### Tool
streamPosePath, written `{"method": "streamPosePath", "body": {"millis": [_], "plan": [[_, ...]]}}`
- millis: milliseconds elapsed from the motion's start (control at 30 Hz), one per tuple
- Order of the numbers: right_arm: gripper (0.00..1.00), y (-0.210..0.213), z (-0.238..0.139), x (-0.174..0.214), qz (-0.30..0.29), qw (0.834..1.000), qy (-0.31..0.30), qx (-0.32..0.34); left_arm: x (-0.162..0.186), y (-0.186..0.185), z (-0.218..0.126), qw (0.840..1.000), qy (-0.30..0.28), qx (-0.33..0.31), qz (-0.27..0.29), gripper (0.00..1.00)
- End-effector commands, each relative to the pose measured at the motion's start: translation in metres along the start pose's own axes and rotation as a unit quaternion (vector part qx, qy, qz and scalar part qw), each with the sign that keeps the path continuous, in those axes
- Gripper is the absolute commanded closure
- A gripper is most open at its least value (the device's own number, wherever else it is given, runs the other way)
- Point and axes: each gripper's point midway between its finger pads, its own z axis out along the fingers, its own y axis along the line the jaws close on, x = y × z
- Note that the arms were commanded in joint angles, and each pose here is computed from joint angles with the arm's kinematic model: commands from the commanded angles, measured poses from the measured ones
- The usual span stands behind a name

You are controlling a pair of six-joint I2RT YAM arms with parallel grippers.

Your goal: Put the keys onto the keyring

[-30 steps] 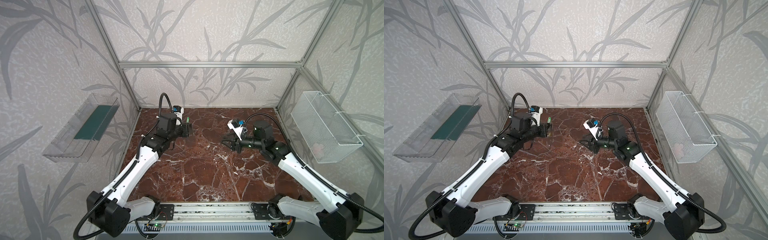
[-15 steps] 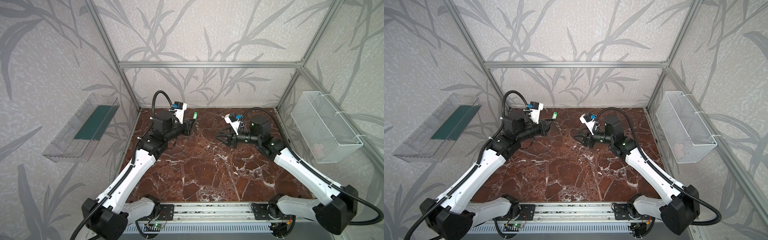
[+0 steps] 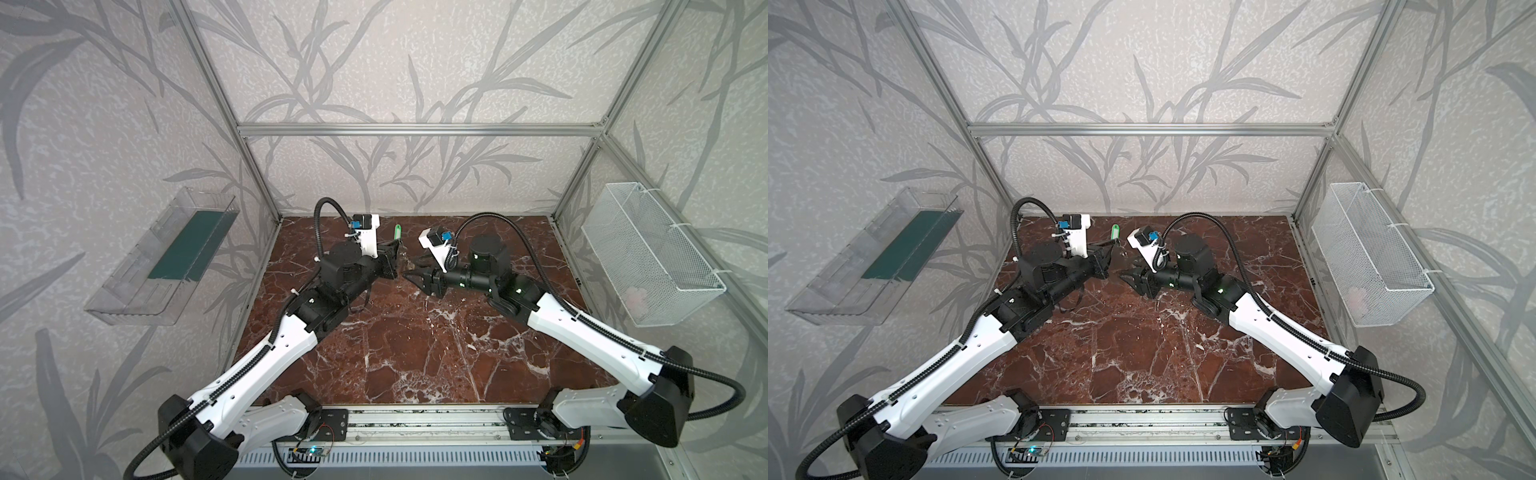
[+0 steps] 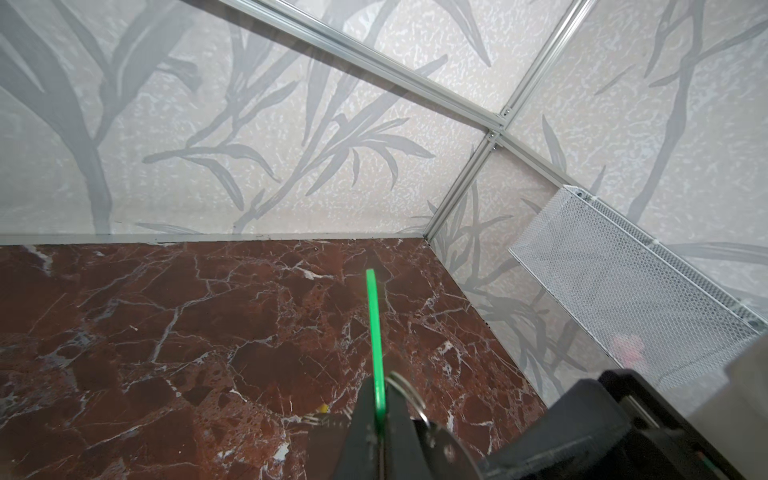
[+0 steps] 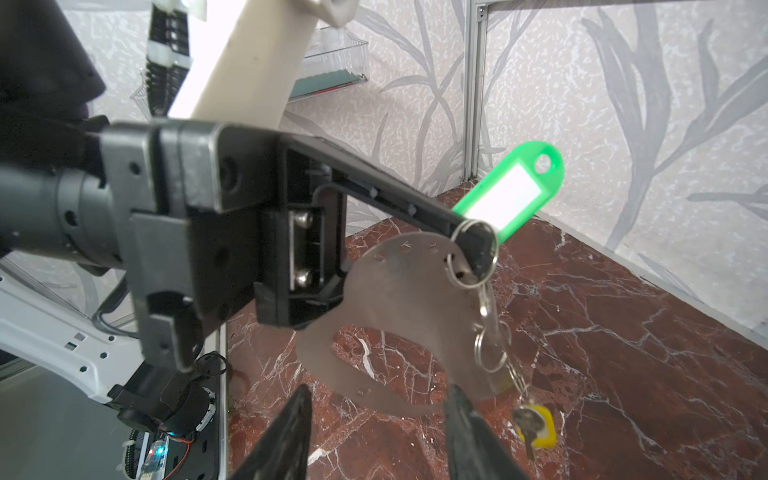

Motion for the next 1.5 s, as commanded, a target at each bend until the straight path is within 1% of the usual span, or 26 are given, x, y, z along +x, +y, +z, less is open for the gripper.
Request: {"method": "streamPosePath", "body": {"millis": [0,200,333,400,600,733,800,900,967,1033,1133,1233,1267,1300,1333,1467], "plan": [[0.49,0.008,-0.001,-0.022,-0.013,0.999,-0.032,0.004,-0.025,0.005,-0.005,0.998,-0.057,-0.024,-0.011,1.00],[0.48,0.014,0.006,-0.010,-0.038,0.999,-0.023,0.029,-0.032,0.012,-0.007,0.996,-0.072,-0.052,-0.033,1.00],[0.48,0.020,0.017,-0.007,-0.062,0.996,-0.030,0.058,-0.035,0.016,-0.008,0.993,-0.086,-0.067,-0.051,1.00],[0.47,0.024,0.023,-0.005,-0.072,0.995,-0.031,0.062,-0.036,0.016,-0.008,0.992,-0.090,-0.070,-0.057,1.00],[0.47,0.010,0.038,-0.006,-0.064,0.990,-0.050,0.118,-0.038,0.007,-0.008,0.991,-0.097,-0.057,-0.067,1.00],[0.48,-0.001,0.040,-0.012,-0.067,0.984,-0.066,0.151,-0.039,0.003,-0.010,0.991,-0.098,-0.053,-0.067,1.00],[0.50,-0.006,0.039,-0.015,-0.072,0.981,-0.071,0.167,-0.040,0.002,-0.011,0.991,-0.101,-0.053,-0.068,1.00],[0.53,-0.013,0.034,-0.020,-0.079,0.976,-0.078,0.190,-0.039,0.001,-0.012,0.991,-0.100,-0.053,-0.069,1.00],[0.58,-0.014,0.032,-0.022,-0.083,0.974,-0.082,0.195,-0.040,0.001,-0.013,0.991,-0.102,-0.052,-0.069,1.00],[0.67,-0.014,0.029,-0.023,-0.089,0.973,-0.082,0.198,-0.040,0.001,-0.014,0.991,-0.103,-0.052,-0.068,1.00],[0.78,-0.013,0.023,-0.025,-0.099,0.971,-0.083,0.200,-0.039,0.003,-0.015,0.991,-0.102,-0.054,-0.067,1.00],[0.86,-0.011,0.016,-0.029,-0.110,0.969,-0.084,0.203,-0.038,0.003,-0.017,0.991,-0.105,-0.053,-0.067,1.00],[0.90,-0.011,0.013,-0.031,-0.113,0.969,-0.085,0.204,-0.039,0.002,-0.017,0.991,-0.105,-0.051,-0.065,1.00],[0.97,-0.011,0.010,-0.033,-0.117,0.968,-0.085,0.206,-0.038,0.003,-0.017,0.991,-0.105,-0.052,-0.064,1.00],[1.00,-0.011,0.007,-0.035,-0.121,0.967,-0.085,0.208,-0.038,0.002,-0.018,0.991,-0.106,-0.051,-0.063,1.00],[1.00,-0.010,-0.003,-0.041,-0.129,0.967,-0.085,0.205,-0.040,0.000,-0.021,0.992,-0.109,-0.042,-0.056,1.00]]}}
